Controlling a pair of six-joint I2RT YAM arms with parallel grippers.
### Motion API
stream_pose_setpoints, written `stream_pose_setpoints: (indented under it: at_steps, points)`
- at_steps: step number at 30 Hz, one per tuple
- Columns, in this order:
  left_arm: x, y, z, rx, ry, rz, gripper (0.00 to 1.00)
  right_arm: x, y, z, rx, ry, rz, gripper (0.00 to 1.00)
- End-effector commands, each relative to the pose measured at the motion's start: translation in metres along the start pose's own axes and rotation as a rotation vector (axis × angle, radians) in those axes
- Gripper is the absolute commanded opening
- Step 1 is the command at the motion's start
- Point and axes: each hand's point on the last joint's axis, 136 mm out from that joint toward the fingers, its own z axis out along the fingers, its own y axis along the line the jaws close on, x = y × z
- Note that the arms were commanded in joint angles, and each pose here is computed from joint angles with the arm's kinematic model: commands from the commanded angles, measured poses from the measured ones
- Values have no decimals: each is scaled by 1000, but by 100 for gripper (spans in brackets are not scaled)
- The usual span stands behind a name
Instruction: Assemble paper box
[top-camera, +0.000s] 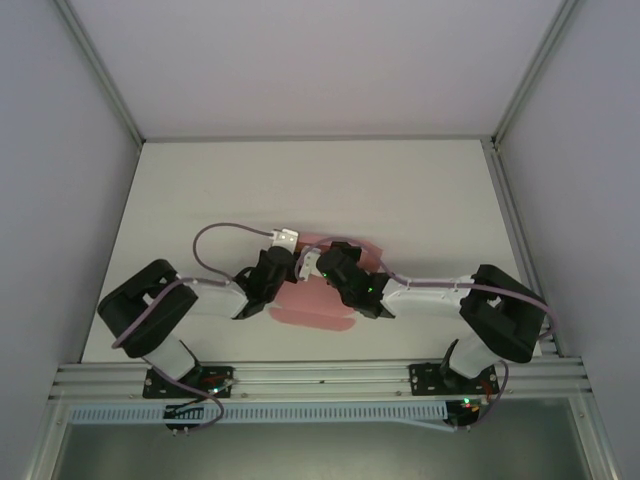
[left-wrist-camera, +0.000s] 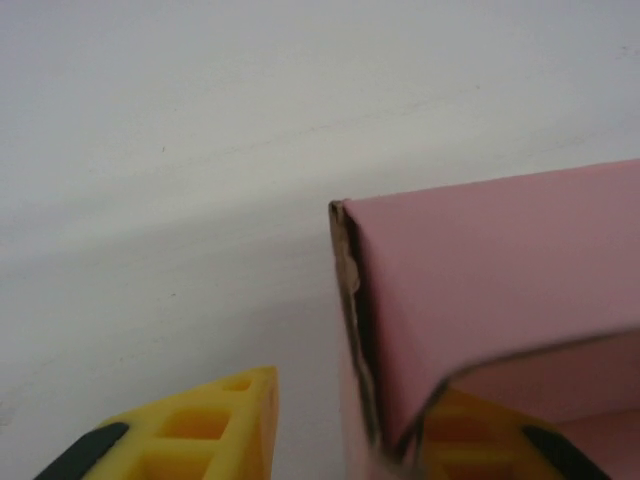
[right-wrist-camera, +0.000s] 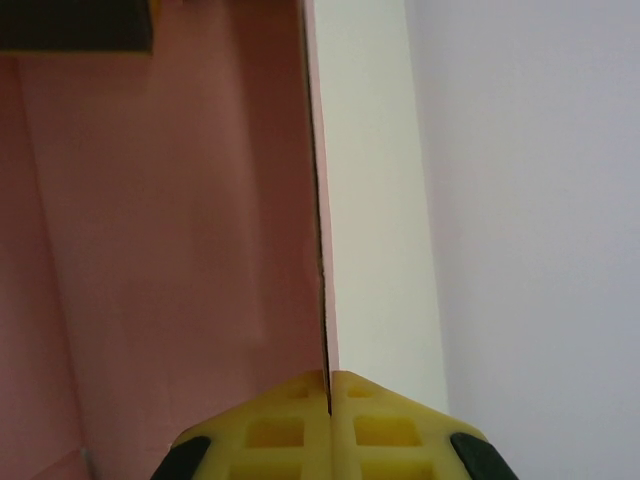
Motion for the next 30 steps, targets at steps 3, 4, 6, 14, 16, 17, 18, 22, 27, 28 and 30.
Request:
stream_pose_setpoints:
  at_steps: [3,4,6,14,16,17,18,22,27,28,30]
  points:
    - [1,5,-15,38,38,-47,38,19,7,5,-16,93,-4,0]
    - [2,4,-17,48,42,-55,38,18,6,6,-13,92,1,0]
    - [2,4,-19,50,44,-70,39,19,6,7,-9,99,-4,0]
    - [10,-1,-11,62,79,-58,38,13,0,3,-2,67,22,0]
    - [15,-5,-5,71,100,-55,34,12,0,2,-6,60,25,0]
    - [18,-7,-2,77,111,-55,32,12,1,2,-7,57,26,0]
    - [19,-7,0,77,115,-60,28,12,3,2,-16,52,24,0]
    - [27,-3,6,47,136,-63,7,13,3,0,-20,49,26,0]
    - [30,25,10,-124,142,-70,0,17,3,0,-15,69,10,0]
    - [31,40,9,-220,148,-87,0,17,4,0,-16,75,4,0]
    - [33,63,6,-378,150,-81,0,18,3,-1,-26,87,7,0]
